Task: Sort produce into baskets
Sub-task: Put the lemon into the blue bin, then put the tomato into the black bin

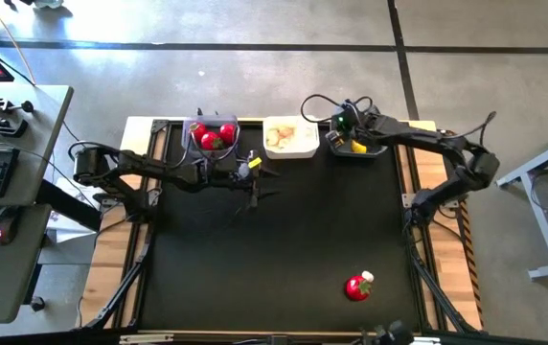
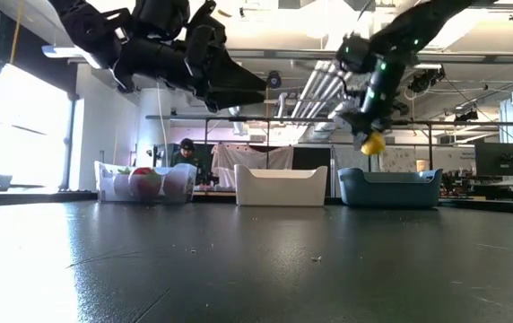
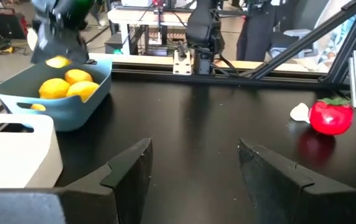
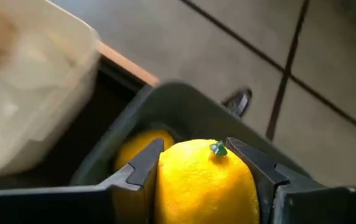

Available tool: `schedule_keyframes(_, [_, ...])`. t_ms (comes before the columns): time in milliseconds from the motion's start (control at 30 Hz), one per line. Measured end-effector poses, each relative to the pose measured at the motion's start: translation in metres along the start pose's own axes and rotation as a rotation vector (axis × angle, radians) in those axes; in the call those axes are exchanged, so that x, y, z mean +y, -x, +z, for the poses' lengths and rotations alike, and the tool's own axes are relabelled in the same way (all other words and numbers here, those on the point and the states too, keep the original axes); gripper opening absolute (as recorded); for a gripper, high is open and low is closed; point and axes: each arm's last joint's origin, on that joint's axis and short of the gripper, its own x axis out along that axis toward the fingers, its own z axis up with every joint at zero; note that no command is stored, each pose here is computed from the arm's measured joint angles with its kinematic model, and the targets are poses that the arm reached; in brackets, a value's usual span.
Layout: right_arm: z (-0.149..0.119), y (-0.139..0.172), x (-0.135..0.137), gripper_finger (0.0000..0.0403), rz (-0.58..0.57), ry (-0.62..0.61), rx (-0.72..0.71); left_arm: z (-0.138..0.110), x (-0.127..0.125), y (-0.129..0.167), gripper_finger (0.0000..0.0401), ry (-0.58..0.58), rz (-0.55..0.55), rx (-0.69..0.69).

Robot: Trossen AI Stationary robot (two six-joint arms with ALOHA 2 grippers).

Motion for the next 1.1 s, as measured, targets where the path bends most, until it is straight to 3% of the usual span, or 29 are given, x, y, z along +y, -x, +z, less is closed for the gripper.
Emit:
schedule_keyframes(433, [-0.015,-0.061,0.002,0.014,-0.095,-0.112,0.158,0.0,-0.001,0.0,0.0223,-0.026,-0.002,0.0])
schedule_keyframes(700, [-0.018,-0.083,0.005,0.0147,-0.052,-0.14,0.186,0.0,-0.005,-0.001,0.0223,-0.029,-0.016,0.0])
schedule_keyframes(1100, [-0.016,-0.077,0.001,0.0276,-0.065,-0.123,0.177,0.0,-0.008,-0.001,0.0223,0.005,-0.023,0.0])
